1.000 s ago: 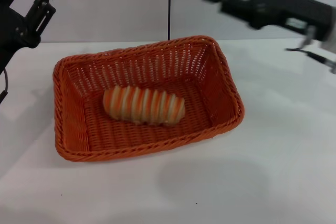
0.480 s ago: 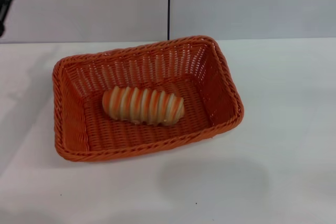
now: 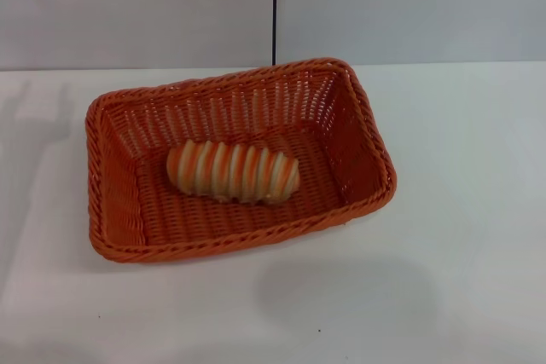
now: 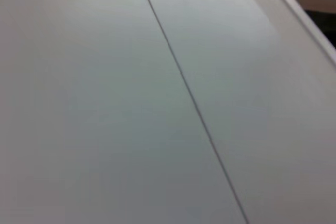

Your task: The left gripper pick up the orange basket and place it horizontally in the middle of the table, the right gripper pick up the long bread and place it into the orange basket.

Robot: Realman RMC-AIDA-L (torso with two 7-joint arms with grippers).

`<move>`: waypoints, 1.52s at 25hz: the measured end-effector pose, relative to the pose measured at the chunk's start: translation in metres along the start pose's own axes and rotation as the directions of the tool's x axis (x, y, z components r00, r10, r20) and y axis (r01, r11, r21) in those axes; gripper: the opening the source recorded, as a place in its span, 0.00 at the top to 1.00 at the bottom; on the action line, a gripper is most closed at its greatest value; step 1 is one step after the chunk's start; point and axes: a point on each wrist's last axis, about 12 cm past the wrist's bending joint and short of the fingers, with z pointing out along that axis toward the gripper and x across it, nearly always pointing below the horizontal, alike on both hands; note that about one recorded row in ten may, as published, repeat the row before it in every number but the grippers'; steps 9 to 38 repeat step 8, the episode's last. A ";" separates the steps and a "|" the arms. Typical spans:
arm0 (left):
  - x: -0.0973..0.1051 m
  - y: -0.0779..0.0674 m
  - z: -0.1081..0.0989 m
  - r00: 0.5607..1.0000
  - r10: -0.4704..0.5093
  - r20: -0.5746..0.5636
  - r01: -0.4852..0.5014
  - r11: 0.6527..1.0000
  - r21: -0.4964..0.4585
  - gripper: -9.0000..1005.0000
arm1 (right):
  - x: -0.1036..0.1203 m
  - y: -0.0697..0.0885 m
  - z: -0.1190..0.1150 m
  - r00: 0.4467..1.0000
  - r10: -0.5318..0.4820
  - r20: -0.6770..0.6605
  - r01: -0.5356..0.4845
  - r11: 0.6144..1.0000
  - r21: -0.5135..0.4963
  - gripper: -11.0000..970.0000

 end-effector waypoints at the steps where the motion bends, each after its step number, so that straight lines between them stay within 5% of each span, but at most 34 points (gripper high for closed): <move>1: 0.001 -0.002 -0.001 0.999 0.033 -0.004 -0.033 0.999 -0.002 0.43 | 0.001 0.000 0.001 1.000 -0.008 0.003 0.008 1.000 0.010 0.46; 4: 0.004 -0.008 -0.004 0.990 0.141 -0.020 -0.141 0.990 -0.008 0.43 | 0.005 0.004 0.005 1.000 -0.019 0.019 0.018 0.999 0.037 0.46; 38: 0.005 -0.010 -0.005 0.989 0.145 -0.025 -0.146 0.989 -0.007 0.43 | 0.008 0.008 0.010 1.000 -0.015 0.025 0.015 0.999 0.034 0.46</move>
